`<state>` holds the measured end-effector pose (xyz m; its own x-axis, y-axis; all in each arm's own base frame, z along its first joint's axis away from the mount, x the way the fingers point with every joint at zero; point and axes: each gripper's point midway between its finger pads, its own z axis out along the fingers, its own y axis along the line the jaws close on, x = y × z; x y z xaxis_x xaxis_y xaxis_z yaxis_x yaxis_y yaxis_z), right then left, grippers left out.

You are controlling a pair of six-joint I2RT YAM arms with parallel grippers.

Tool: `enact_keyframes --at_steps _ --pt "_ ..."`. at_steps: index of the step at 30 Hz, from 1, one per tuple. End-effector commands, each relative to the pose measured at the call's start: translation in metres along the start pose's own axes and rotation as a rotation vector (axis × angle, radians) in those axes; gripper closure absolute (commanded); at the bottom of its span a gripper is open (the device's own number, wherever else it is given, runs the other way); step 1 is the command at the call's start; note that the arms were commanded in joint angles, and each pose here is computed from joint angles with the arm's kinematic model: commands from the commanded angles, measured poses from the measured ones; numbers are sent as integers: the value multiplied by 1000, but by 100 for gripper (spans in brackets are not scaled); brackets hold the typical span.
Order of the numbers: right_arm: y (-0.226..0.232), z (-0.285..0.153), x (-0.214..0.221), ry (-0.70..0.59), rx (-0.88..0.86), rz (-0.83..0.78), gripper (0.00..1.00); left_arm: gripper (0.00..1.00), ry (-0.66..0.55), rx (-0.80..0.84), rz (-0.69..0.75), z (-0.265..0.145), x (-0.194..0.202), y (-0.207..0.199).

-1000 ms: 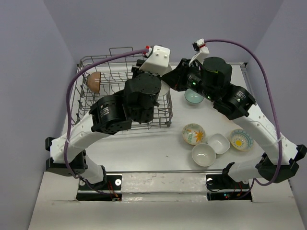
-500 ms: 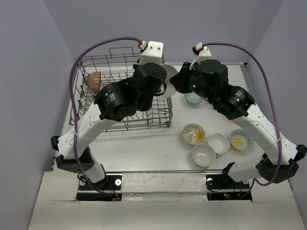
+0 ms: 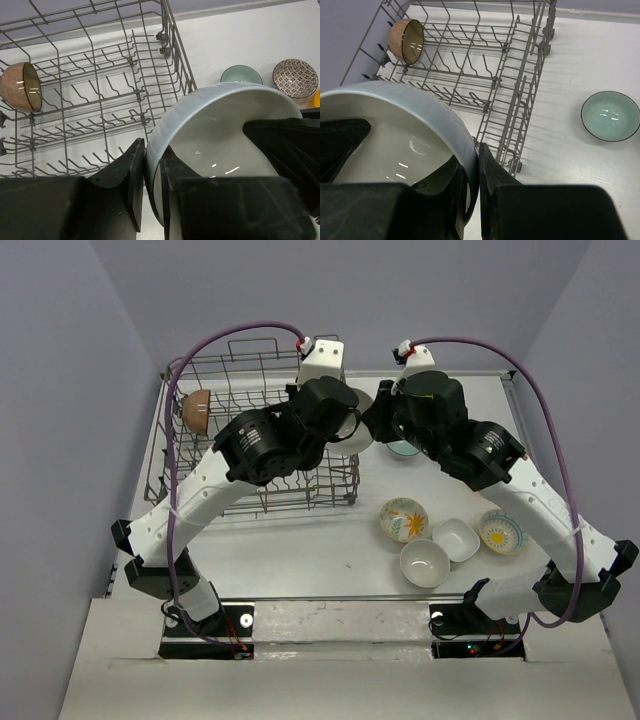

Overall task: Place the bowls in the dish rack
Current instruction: Pass from the right arm to the left

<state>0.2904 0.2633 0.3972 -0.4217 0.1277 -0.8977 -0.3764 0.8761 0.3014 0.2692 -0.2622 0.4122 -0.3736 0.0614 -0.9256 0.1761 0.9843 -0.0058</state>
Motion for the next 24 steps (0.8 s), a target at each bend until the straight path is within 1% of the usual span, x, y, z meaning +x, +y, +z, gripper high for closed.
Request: enact_keyframes --at_steps 1,5,6,7,10,16,18,19,20,21,22,24 --pt "41 -18 -70 -246 -161 111 99 81 81 140 -80 8 22 -46" --pt "37 -18 -71 -251 -142 99 99 91 100 115 -65 16 29 -45" --pt "36 -18 -71 -253 -134 97 99 98 104 97 -59 17 31 -41" --pt "36 -17 -71 -253 -132 94 99 100 112 81 -54 21 35 -41" --pt "34 -15 -67 -245 -124 83 99 100 134 33 -38 28 44 -35" --pt "30 -9 -64 -239 -101 67 99 100 127 -52 4 34 50 -19" --pt "29 -8 -63 -237 -89 63 94 100 117 -97 22 37 51 -10" --pt "28 -7 -63 -238 -88 60 88 100 115 -111 28 37 51 -6" --pt "28 -7 -62 -234 -84 57 86 100 112 -127 33 39 51 -3" --pt "27 -6 -62 -236 -80 55 76 100 115 -131 39 39 53 -2" --pt "26 -6 -62 -236 -76 53 69 100 113 -133 39 39 52 -1" --pt "24 -5 -61 -237 -64 51 67 100 103 -119 34 39 50 -2"
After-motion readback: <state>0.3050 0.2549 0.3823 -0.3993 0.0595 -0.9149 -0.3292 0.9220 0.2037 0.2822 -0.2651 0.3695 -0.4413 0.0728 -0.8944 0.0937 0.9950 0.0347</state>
